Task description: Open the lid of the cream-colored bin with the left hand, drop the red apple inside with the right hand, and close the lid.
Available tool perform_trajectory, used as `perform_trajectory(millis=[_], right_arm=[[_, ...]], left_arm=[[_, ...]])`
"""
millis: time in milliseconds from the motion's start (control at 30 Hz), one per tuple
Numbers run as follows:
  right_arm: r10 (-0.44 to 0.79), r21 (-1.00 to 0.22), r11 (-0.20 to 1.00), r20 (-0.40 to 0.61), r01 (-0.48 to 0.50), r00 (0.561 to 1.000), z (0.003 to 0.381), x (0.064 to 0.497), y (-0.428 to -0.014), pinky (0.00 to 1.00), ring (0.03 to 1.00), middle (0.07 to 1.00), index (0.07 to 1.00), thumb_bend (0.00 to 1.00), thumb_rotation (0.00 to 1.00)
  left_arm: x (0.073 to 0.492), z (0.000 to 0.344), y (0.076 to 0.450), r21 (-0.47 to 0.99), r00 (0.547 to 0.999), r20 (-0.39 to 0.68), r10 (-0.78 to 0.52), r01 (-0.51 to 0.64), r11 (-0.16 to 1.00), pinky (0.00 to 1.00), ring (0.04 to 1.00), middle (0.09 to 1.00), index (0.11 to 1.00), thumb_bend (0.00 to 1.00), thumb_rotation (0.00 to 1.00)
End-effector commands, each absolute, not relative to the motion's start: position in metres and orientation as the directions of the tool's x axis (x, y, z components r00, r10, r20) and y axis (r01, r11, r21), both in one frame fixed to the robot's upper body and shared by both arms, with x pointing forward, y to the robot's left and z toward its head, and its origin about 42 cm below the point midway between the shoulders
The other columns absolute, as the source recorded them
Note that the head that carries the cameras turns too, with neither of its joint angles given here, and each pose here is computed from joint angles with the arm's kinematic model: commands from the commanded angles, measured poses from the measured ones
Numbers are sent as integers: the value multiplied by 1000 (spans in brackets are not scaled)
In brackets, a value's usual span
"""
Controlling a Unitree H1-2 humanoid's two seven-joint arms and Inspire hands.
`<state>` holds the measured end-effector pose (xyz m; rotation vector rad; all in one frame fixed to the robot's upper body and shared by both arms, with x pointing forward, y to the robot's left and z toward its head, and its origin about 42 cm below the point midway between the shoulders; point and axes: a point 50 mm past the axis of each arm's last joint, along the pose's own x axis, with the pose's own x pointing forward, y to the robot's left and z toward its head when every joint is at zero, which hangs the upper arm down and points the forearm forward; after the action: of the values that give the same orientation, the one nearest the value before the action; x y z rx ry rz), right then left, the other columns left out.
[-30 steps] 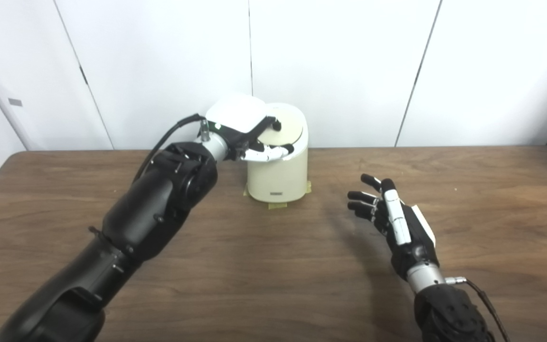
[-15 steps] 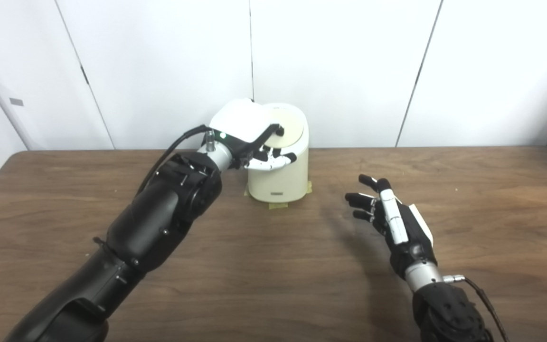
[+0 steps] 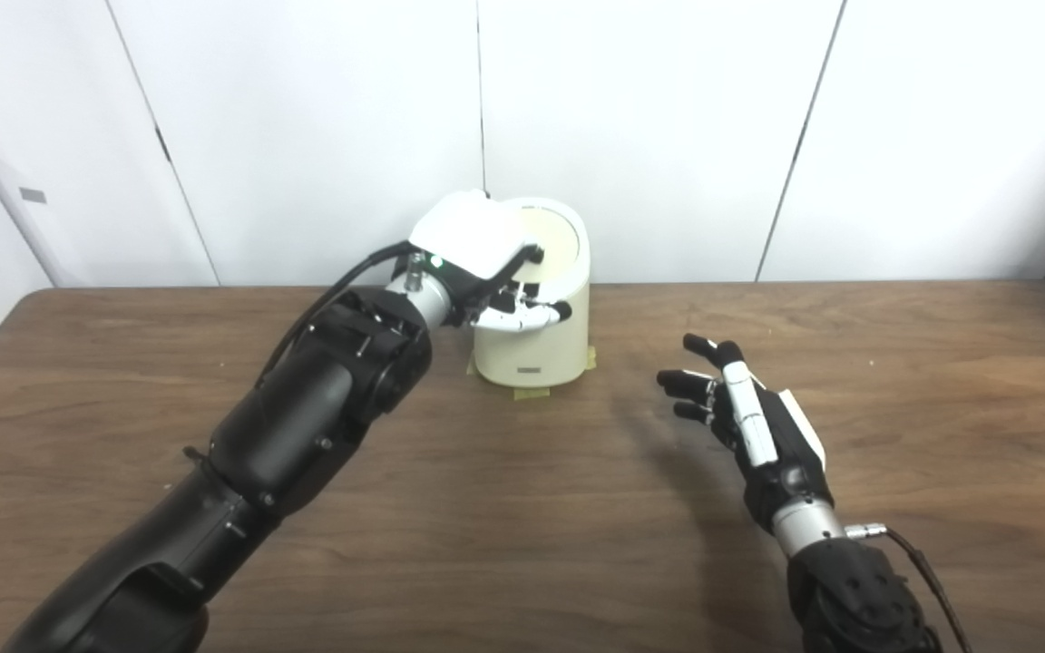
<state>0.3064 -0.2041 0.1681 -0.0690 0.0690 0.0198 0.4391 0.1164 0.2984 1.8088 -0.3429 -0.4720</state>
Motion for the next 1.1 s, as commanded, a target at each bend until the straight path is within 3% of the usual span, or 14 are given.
perform_trajectory(millis=[0,567,867,1067], right_arm=[[34,-68,997,20,-32,999,192,314,-200,755,769,696,862,483,1000],[40,-74,996,18,-39,999,192,313,-202,752,767,693,860,478,1000],[40,-73,997,17,-39,999,192,315,-203,765,770,698,862,476,1000],[41,-72,997,12,-40,999,193,315,-203,767,765,692,861,488,1000]], left_arm=[[440,288,117,932,864,-244,-440,82,-354,1000,925,838,812,515,953],[436,289,122,941,864,-236,-446,88,-327,1000,919,838,818,528,961],[432,324,133,991,863,103,-494,-133,-25,1000,856,812,799,457,780],[424,345,145,957,853,286,-438,-277,86,1000,850,820,818,399,819]])
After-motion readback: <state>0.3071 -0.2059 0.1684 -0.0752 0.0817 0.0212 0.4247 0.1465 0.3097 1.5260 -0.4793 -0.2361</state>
